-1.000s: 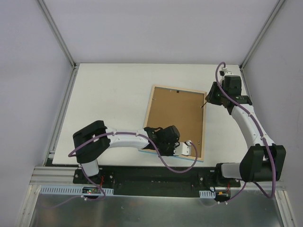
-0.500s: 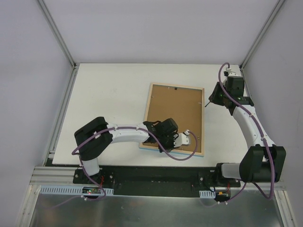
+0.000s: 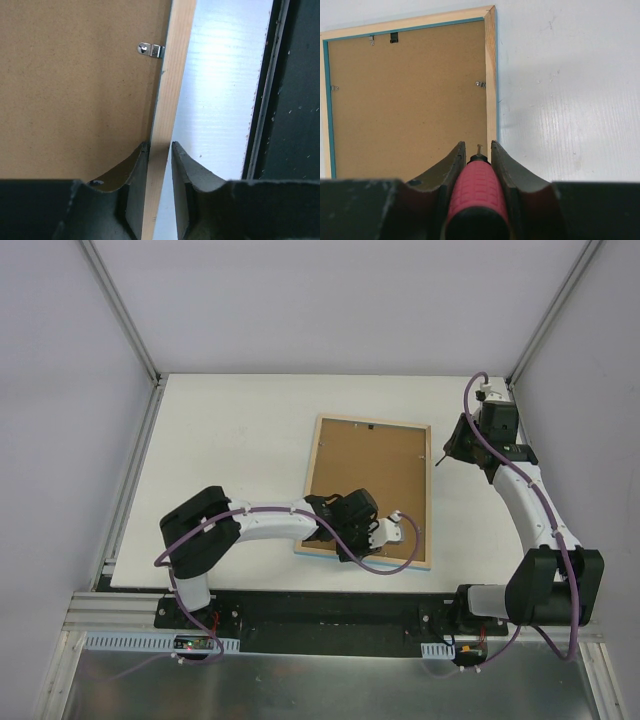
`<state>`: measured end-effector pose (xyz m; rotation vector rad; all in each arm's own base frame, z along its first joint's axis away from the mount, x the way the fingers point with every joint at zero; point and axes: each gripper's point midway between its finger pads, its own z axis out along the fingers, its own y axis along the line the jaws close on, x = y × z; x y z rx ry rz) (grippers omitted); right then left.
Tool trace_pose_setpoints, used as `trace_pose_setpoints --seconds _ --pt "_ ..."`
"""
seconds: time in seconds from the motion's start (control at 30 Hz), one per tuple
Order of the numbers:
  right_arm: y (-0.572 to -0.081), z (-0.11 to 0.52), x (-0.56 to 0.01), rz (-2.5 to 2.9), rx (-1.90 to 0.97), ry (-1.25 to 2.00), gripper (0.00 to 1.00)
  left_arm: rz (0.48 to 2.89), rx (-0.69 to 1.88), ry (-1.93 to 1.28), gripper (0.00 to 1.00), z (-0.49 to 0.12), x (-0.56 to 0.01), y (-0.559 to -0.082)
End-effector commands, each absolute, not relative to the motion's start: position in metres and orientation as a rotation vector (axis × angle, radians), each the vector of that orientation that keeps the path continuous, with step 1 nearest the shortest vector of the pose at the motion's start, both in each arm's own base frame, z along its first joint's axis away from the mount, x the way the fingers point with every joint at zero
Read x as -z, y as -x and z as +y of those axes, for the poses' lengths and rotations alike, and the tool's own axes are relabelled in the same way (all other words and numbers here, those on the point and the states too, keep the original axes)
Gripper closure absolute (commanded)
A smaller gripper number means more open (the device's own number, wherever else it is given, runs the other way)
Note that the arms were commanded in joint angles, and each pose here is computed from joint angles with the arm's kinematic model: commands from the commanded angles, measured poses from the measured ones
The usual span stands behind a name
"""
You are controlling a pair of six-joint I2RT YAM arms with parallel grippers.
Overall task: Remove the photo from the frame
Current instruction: Move the photo frame to the center of the board.
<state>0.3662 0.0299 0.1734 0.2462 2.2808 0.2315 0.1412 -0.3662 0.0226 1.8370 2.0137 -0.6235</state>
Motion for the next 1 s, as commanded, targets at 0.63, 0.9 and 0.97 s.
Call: trace_pose_setpoints --seconds 0.63,0.9,0.97 --pt "-0.376 0.037 -0.179 2.25 -0.301 -0.208 0.99 1.99 0.792 -1.876 0.24 -0.327 -0.058 -0.115" --pt "-0.379 0.038 -0.174 2.263 -0.302 -0.188 0.99 2.075 0.658 -1.505 0.21 -0.308 -0.095 -0.209" --pt "-0.379 0.039 -0.175 2.259 -0.308 -0.172 0.99 2.138 0.591 -1.39 0.21 -0.294 -0.095 -0.24"
